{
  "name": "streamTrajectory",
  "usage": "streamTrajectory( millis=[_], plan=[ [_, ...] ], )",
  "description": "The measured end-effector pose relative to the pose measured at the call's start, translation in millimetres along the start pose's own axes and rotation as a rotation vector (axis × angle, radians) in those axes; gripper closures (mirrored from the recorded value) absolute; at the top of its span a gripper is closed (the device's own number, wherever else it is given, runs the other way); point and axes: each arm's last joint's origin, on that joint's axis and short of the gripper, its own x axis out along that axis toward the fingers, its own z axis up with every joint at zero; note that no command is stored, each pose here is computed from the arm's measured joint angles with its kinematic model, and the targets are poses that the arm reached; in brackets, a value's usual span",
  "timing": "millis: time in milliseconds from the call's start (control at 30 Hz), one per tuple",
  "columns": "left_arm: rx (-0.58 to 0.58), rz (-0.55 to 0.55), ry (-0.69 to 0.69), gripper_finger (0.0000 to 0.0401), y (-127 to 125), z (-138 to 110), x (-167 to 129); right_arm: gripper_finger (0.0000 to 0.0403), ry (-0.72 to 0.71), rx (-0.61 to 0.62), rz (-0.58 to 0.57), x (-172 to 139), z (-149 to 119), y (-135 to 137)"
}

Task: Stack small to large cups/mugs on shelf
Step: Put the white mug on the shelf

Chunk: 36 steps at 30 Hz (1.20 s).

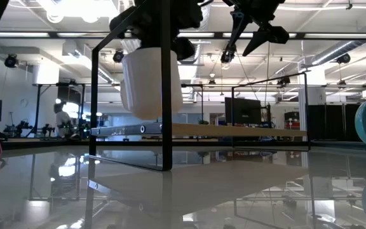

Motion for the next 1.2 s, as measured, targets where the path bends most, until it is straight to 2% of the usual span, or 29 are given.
streamTrajectory(
  millis=[333, 700, 1000, 1200],
  plan=[
    [0.013, 0.012, -0.012, 0.0401, 0, 20, 3, 0.0193, 0.000, 0.004, 0.000, 0, 0, 0],
    [0.051, -0.041, 0.090, 0.0401, -3, 17, 22, 0.0193, 0.005, 0.031, 0.007, -1, -3, 3],
    [0.090, 0.006, 0.053, 0.0401, 1, 25, 9, 0.0193, 0.004, 0.043, 0.007, -1, -4, 3],
    [0.098, -0.013, 0.052, 0.0401, 0, 25, 8, 0.0193, 0.001, 0.057, 0.003, -1, -3, 3]
  ],
)
